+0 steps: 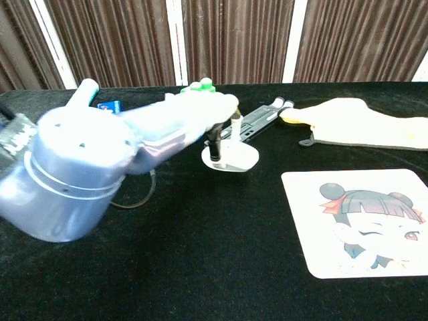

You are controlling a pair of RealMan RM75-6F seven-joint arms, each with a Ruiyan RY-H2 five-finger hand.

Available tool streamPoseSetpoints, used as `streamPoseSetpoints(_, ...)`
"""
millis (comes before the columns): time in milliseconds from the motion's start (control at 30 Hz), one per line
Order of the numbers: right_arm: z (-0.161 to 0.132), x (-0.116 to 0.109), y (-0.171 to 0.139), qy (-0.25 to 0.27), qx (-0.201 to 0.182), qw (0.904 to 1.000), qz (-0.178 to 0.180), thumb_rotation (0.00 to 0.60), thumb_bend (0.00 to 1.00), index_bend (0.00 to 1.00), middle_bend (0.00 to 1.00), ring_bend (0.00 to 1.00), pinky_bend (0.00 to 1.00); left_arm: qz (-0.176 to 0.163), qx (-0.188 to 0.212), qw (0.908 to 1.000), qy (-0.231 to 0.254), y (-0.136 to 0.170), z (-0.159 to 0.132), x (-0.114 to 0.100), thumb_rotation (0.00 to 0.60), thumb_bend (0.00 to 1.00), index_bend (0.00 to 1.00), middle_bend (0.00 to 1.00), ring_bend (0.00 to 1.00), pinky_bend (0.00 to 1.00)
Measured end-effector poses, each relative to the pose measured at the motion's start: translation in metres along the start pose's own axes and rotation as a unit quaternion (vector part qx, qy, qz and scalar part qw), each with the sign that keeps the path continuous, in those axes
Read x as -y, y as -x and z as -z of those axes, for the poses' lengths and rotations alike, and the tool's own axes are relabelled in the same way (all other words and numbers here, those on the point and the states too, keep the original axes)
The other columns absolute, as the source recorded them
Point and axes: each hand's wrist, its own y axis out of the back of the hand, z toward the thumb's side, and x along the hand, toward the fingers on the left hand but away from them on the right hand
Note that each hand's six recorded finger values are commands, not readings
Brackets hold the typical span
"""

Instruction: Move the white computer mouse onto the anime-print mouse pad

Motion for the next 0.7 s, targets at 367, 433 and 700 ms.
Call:
streamPoseSetpoints(367,-0.001,0.003,0.001,-0.003,-0.002,1.0000,-0.003,0.600,0.06,0.12,0.00,0.00,0.00,0.013,0.012,0.9997,0.015,-0.006,-0.031,0.012,0.600,0.29,0.48,0.00,0.00,0.00)
streamPoseSetpoints(433,-0.001,0.002,0.001,-0.003,-0.003,1.0000,-0.003,0.600,0.06,0.12,0.00,0.00,0.00,0.017,0.013,0.9997,0.015,-0.006,-0.034,0.014,0.600,0.29,0.46,0.00,0.00,0.00)
streamPoseSetpoints(700,-0.002,0.003,0.000,-0.007,-0.004,1.0000,-0.004,0.600,0.06,0.12,0.00,0.00,0.00,0.029,0.010,0.9995,0.011,-0.005,-0.035,0.022,0.600,0.26,0.04,0.00,0.00,0.00)
